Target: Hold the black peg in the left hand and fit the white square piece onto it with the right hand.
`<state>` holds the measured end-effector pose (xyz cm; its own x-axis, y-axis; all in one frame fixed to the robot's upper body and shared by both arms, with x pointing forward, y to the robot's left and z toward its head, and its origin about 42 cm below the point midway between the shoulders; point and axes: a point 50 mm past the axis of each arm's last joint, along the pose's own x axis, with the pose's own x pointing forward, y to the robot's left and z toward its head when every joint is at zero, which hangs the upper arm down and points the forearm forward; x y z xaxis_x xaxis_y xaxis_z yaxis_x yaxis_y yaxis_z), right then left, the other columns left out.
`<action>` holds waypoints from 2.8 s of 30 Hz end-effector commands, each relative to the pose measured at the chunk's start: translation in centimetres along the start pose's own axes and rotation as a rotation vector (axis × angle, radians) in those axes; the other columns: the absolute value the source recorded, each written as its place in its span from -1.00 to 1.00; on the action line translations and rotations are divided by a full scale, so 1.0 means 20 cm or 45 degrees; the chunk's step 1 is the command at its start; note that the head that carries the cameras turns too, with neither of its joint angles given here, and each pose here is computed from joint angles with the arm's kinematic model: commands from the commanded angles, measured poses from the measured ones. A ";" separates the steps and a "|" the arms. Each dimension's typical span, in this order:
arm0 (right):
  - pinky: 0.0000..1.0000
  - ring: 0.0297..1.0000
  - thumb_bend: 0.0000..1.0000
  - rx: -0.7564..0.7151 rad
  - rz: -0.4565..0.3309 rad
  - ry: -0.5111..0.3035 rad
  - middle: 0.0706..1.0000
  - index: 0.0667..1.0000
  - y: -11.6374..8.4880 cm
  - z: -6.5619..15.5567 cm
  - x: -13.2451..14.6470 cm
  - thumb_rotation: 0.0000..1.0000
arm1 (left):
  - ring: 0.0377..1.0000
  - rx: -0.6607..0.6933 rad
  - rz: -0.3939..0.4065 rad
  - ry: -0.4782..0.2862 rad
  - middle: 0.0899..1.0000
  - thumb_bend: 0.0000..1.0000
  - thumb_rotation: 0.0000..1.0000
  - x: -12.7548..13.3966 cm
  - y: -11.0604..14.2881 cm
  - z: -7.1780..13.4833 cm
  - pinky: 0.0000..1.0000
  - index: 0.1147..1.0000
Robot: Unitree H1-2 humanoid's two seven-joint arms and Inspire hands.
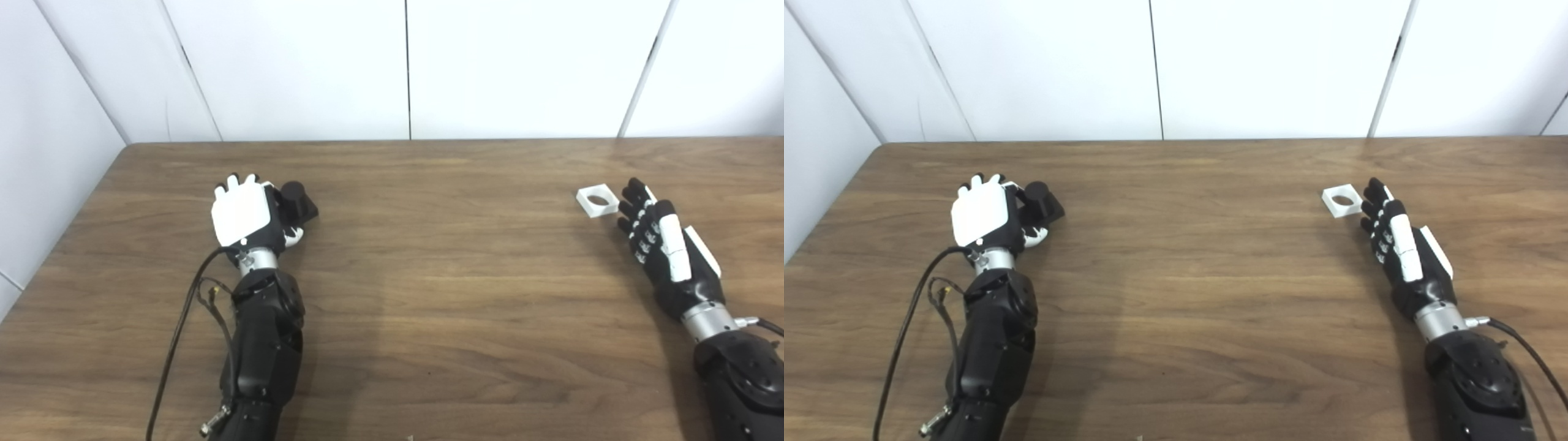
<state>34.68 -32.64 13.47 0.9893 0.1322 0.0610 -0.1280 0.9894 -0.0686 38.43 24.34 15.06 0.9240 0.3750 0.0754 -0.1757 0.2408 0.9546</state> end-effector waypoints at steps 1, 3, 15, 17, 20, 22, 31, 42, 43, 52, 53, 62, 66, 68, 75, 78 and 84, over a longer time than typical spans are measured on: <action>1.00 1.00 0.16 0.004 -0.003 -0.043 1.00 1.00 -0.01 0.04 0.01 1.00 | 1.00 -0.025 0.002 -0.038 0.81 0.45 -0.80 0.00 0.04 0.01 1.00 0.02; 1.00 1.00 0.15 0.010 0.000 -0.046 1.00 1.00 0.00 0.05 0.01 1.00 | 1.00 -0.051 -0.017 -0.053 0.82 0.36 -0.83 -0.02 0.05 0.01 1.00 -0.01; 1.00 1.00 0.16 0.010 -0.001 -0.016 1.00 1.00 0.01 0.04 -0.01 1.00 | 1.00 -0.148 -0.090 -0.166 0.79 0.04 -0.88 -0.16 0.08 0.01 1.00 -0.15; 1.00 1.00 0.16 0.024 0.000 -0.015 1.00 1.00 0.01 0.04 -0.01 1.00 | 1.00 -0.153 -0.093 -0.179 0.79 0.04 -0.88 -0.18 0.09 0.02 1.00 -0.15; 1.00 1.00 0.14 0.023 -0.006 -0.016 1.00 1.00 0.02 0.04 -0.02 1.00 | 1.00 -0.169 -0.105 -0.204 0.79 0.04 -0.88 -0.21 0.09 0.03 1.00 -0.15; 1.00 1.00 0.14 0.017 -0.010 -0.013 1.00 1.00 0.02 0.04 -0.02 1.00 | 1.00 -0.179 -0.112 -0.219 0.79 0.04 -0.88 -0.22 0.10 0.04 1.00 -0.14; 1.00 1.00 0.19 0.021 -0.003 -0.009 1.00 1.00 0.02 0.04 -0.03 1.00 | 1.00 -0.206 -0.173 -0.308 0.81 0.03 -0.88 -0.32 0.10 0.11 1.00 -0.14; 1.00 1.00 0.14 0.008 -0.014 -0.024 1.00 1.00 0.04 0.05 -0.04 1.00 | 1.00 -0.308 -0.264 -0.391 0.82 0.03 -0.87 -0.45 0.15 0.19 1.00 -0.14; 1.00 1.00 0.13 0.010 -0.016 -0.028 1.00 1.00 0.04 0.05 -0.04 1.00 | 1.00 -0.323 -0.280 -0.399 0.82 0.03 -0.87 -0.46 0.16 0.19 1.00 -0.14; 1.00 1.00 0.13 0.006 -0.020 -0.033 1.00 1.00 0.06 0.05 -0.04 1.00 | 1.00 -0.363 -0.378 -0.459 0.82 0.02 -0.86 -0.58 0.18 0.20 1.00 -0.14; 1.00 1.00 0.13 0.006 -0.020 -0.033 1.00 1.00 0.06 0.05 -0.04 1.00 | 1.00 -0.365 -0.387 -0.465 0.82 0.02 -0.86 -0.59 0.18 0.20 1.00 -0.14; 1.00 1.00 0.22 0.016 -0.018 -0.015 1.00 1.00 0.08 0.06 -0.05 1.00 | 1.00 -0.409 -0.464 -0.543 0.80 0.03 -0.87 -0.70 0.14 0.22 1.00 -0.14; 1.00 1.00 0.22 0.020 -0.013 -0.026 1.00 1.00 0.08 0.06 -0.04 0.99 | 0.99 -0.369 -0.452 -0.585 0.76 0.03 -0.87 -0.74 0.12 0.26 1.00 -0.14; 1.00 1.00 0.22 0.013 -0.010 -0.028 1.00 1.00 0.08 0.06 -0.04 0.99 | 0.99 -0.369 -0.455 -0.600 0.76 0.03 -0.87 -0.75 0.12 0.27 1.00 -0.14; 1.00 1.00 0.24 0.005 -0.018 -0.023 1.00 1.00 0.08 0.06 -0.04 1.00 | 1.00 -0.425 -0.497 -0.653 0.80 0.03 -0.87 -0.80 0.10 0.33 1.00 -0.14; 1.00 1.00 0.20 0.014 -0.015 -0.029 1.00 1.00 0.08 0.07 -0.04 1.00 | 1.00 -0.449 -0.512 -0.653 0.80 0.03 -0.87 -0.82 0.09 0.35 1.00 -0.14; 1.00 1.00 0.22 0.012 -0.009 -0.025 1.00 1.00 0.08 0.07 -0.05 1.00 | 1.00 -0.448 -0.512 -0.647 0.80 0.03 -0.87 -0.83 0.08 0.35 1.00 -0.14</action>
<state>33.03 -31.37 13.46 0.9935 0.1044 0.0449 -0.1021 0.9935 -0.0506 24.95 12.44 16.63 0.9639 -0.2410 -0.1135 0.2359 0.5743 0.7839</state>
